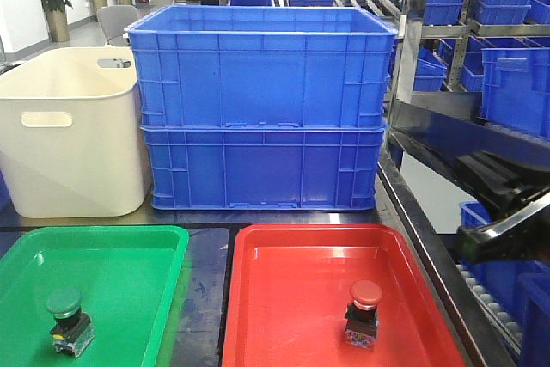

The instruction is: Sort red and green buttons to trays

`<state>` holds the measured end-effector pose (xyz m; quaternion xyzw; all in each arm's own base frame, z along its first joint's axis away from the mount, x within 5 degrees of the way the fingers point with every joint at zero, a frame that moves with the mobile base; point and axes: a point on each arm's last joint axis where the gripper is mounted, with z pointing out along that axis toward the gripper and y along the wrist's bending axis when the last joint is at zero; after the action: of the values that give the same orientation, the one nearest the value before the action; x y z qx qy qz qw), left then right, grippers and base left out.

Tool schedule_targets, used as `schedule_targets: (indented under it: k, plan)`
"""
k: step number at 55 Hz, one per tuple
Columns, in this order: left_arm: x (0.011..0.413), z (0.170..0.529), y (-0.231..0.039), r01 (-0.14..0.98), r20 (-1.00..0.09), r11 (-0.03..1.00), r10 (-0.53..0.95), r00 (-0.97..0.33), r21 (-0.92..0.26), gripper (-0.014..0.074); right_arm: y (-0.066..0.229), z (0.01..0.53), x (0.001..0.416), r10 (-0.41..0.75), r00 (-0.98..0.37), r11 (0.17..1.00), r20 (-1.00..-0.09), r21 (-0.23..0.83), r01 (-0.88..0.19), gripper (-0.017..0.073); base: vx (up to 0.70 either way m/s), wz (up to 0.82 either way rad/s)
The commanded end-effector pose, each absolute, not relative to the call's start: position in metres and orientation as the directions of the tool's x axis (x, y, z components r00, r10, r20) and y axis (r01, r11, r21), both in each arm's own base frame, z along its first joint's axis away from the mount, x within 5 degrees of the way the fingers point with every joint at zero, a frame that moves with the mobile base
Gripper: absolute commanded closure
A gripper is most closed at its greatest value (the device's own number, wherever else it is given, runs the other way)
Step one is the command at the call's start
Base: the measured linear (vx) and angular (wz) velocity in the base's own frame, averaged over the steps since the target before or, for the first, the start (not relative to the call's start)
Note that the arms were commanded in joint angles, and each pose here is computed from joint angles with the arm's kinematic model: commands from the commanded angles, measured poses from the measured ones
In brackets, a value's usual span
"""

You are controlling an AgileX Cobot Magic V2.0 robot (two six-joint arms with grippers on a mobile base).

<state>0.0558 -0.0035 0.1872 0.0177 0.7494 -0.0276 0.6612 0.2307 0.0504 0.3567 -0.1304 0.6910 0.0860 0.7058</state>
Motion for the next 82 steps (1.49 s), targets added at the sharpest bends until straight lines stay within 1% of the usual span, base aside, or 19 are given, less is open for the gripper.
schedule_targets:
  k: [1,4,6,12,17,20,29,38,43,50,59,61,64,82]
  plan:
    - [0.056,0.202,-0.004,0.067,-0.999,0.997,-0.026,-0.035,-0.028,0.0599,0.052,0.363,0.225,-0.152,-0.01,0.958,-0.988,-0.145,-0.246,0.0567,0.0,0.0]
    - [0.056,0.202,-0.004,0.067,-0.999,0.997,-0.026,-0.035,-0.028,0.0599,0.052,0.36,0.22,-0.173,-0.068,0.957,-0.982,-0.152,-0.246,0.0567,0.0,0.0]
    - [0.056,0.202,-0.004,0.067,-0.999,0.997,-0.026,-0.035,-0.028,0.0599,0.05,0.36,0.215,-0.157,-0.106,0.961,-0.982,-0.128,-0.244,0.0567,0.0,0.0]
    - [0.056,0.202,-0.004,0.067,-0.999,0.997,-0.026,-0.035,-0.028,0.0599,0.046,0.366,0.196,-0.169,-0.13,0.96,-0.977,-0.133,-0.248,0.0567,0.0,0.0]
    - [0.056,0.202,-0.004,0.067,-0.999,0.997,-0.026,-0.035,-0.028,0.0599,0.041,0.364,0.176,-0.157,-0.102,0.961,-0.982,-0.128,-0.243,0.0567,0.0,0.0]
    - [0.056,0.202,-0.004,0.067,-0.999,0.997,-0.026,-0.035,-0.028,0.0599,0.037,0.355,0.161,-0.132,-0.092,0.965,-0.987,-0.107,-0.238,0.0567,0.0,0.0]
    - [0.056,0.202,-0.004,0.067,-0.999,0.997,-0.026,-0.035,-0.028,0.0599,0.026,0.314,0.113,-0.07,-0.064,0.972,-0.995,-0.054,-0.23,0.0567,0.0,0.0]
    - [0.056,0.202,-0.004,0.067,-0.999,0.997,-0.026,-0.035,-0.028,0.0599,0.017,0.272,0.071,-0.054,0.021,0.973,-0.998,-0.057,-0.225,0.0567,0.0,0.0]
    - [0.056,0.202,-0.004,0.067,-0.999,0.997,-0.026,-0.035,-0.028,0.0599,0.013,0.253,0.057,-0.071,0.083,0.973,-0.994,-0.087,-0.212,0.0567,0.0,0.0]
    - [0.056,0.202,-0.004,0.067,-0.999,0.997,-0.026,-0.035,-0.028,0.0599,0.008,0.231,0.051,-0.077,0.098,0.984,-0.992,-0.091,-0.151,0.0567,0.0,0.0]
    - [0.056,0.202,-0.004,0.067,-0.999,0.997,-0.026,-0.035,-0.028,0.0599,0.005,0.204,0.056,-0.079,0.053,0.993,-0.995,-0.083,-0.083,0.0567,0.0,0.0]
    - [0.056,0.202,-0.004,0.067,-0.999,0.997,-0.026,-0.035,-0.028,0.0599,0.005,0.198,0.057,-0.075,0.05,0.994,-0.996,-0.079,-0.078,0.0567,0.0,0.0]
    - [0.056,0.202,-0.004,0.067,-0.999,0.997,-0.026,-0.035,-0.028,0.0599,0.004,0.196,0.057,-0.076,0.011,0.994,-0.997,-0.076,-0.075,0.0567,0.0,0.0]
    - [0.056,0.202,-0.004,0.067,-0.999,0.997,-0.026,-0.034,-0.028,0.0599,0.004,0.195,0.057,-0.075,0.003,0.994,-0.997,-0.075,-0.076,0.0567,0.0,0.0]
